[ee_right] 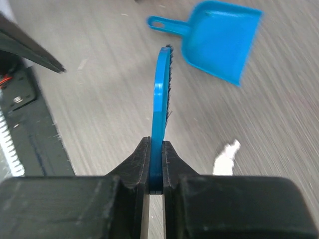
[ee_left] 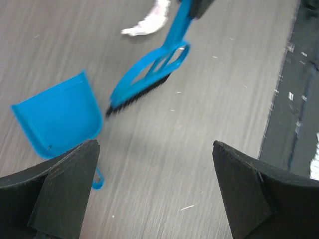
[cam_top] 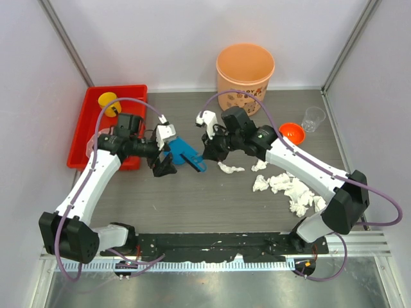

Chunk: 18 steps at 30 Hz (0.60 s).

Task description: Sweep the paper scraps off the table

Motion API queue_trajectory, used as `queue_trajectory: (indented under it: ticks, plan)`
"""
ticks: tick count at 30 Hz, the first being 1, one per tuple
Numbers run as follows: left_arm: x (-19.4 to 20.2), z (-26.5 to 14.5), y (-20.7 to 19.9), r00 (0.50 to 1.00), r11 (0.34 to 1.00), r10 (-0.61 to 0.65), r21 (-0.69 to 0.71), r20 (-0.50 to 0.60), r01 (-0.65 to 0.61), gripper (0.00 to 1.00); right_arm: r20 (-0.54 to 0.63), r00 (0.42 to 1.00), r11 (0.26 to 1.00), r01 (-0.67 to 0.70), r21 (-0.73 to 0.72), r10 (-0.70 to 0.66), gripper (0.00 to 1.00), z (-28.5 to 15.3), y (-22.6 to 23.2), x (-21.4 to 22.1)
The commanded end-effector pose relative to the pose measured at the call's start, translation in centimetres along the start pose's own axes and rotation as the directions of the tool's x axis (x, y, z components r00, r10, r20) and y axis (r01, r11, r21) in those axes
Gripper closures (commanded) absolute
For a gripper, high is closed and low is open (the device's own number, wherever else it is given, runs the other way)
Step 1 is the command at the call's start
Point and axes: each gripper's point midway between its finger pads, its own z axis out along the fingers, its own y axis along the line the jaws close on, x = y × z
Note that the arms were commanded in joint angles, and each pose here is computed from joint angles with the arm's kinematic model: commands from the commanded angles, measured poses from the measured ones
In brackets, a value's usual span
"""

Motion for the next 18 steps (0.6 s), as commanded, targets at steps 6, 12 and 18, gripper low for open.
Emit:
queue_trajectory:
  ticks: [6,12,18]
  plan:
    - [2.6,-1.9,9.7,0.982,0.854,-0.162,-0.512,-0.093,0.092,0.00,0.074,0.930,0.726,-0.329,0.604,0.360,0.99,-11.3,-10.0,3.4]
    - [9.8,0.2,12.2,0.911,0.823,-0.288,-0.563,-0.296,0.077,0.06,0.126,0.897,0.533,-0.359,0.766,0.424,0.99,-16.3,-13.4,7.0]
    - [12.4,3.1,14.4,0.875,0.814,-0.273,-0.581,-0.399,-0.011,0.07,0.119,0.889,0.542,-0.371,0.754,0.443,0.99,-15.4,-14.3,7.9]
